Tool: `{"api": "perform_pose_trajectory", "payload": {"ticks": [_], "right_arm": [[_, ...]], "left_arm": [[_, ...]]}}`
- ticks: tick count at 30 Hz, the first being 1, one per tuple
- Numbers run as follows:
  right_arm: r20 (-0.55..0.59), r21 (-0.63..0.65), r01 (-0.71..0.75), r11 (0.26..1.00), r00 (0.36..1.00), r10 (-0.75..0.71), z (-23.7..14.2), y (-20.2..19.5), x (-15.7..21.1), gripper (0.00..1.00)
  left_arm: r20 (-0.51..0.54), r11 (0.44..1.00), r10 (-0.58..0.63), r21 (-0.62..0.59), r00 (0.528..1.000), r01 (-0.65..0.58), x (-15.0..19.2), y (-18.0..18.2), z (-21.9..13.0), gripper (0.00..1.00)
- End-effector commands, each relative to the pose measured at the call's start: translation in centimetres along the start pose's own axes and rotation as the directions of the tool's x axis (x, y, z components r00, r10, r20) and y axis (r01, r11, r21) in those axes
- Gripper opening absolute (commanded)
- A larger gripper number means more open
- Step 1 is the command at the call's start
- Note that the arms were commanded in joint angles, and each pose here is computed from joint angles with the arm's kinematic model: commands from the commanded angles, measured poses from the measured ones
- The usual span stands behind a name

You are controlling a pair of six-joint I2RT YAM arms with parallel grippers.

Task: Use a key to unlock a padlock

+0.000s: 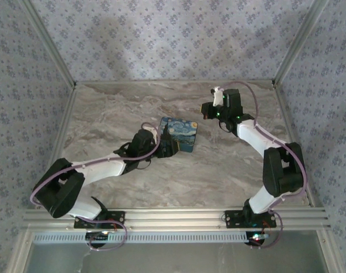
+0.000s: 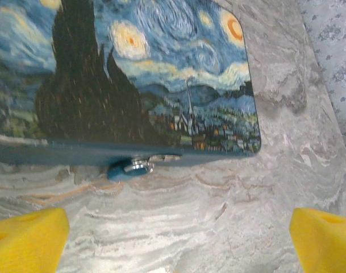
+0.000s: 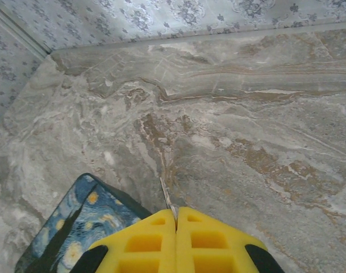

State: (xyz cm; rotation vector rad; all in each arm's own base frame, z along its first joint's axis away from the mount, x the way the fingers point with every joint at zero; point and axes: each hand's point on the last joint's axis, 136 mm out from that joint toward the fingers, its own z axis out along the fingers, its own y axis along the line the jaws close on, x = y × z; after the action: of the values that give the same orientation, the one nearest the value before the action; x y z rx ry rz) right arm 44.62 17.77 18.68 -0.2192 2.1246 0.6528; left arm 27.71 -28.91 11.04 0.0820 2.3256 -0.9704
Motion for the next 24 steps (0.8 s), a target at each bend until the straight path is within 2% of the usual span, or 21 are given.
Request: {"api": "perform_pose_trajectory", "payload": {"ticks": [1, 7, 11, 15, 20, 24], "right_arm": [[-0.022, 0.05, 0.019, 0.999, 1.0, -0.018, 0.8, -1.3, 0.0, 0.0], [-0.067, 0.084, 0.014, 0.996, 0.998, -0.009, 2.6, -2.6, 1.5, 0.0], [-0.092, 0.089, 0.017, 0.996, 0.996, -0.009, 3.7, -3.0, 2.5, 0.0], [-0.115, 0.094, 0.021, 0.995, 0.993, -0.011, 4.5, -3.2, 3.6, 0.0], [-0.131, 0.094, 0.026, 0.995, 0.991, -0.014, 5.3, -3.4, 4.3, 0.0], [-0.146, 0.091, 0.025, 0.995, 0.989, -0.011, 6.0, -3.7, 5.1, 0.0]], "left_arm": [[0.055, 1.0, 0.015, 0.022, 0.998, -0.017, -0.4, -0.7, -0.3, 1.0], [0.091, 0.998, 0.029, 0.052, 0.995, -0.034, 0.1, -1.1, 1.3, 1.0], [0.169, 0.993, 0.044, 0.105, 0.985, -0.062, 0.0, -1.4, 2.4, 1.0], [0.186, 0.993, 0.055, 0.093, 0.981, -0.073, 0.1, -0.9, 3.6, 1.0], [0.25, 0.986, 0.123, 0.077, 0.96, -0.147, 0.3, -0.9, 4.4, 0.99], [0.237, 0.985, 0.144, 0.056, 0.961, -0.161, 0.9, -0.3, 5.6, 0.99]]}}
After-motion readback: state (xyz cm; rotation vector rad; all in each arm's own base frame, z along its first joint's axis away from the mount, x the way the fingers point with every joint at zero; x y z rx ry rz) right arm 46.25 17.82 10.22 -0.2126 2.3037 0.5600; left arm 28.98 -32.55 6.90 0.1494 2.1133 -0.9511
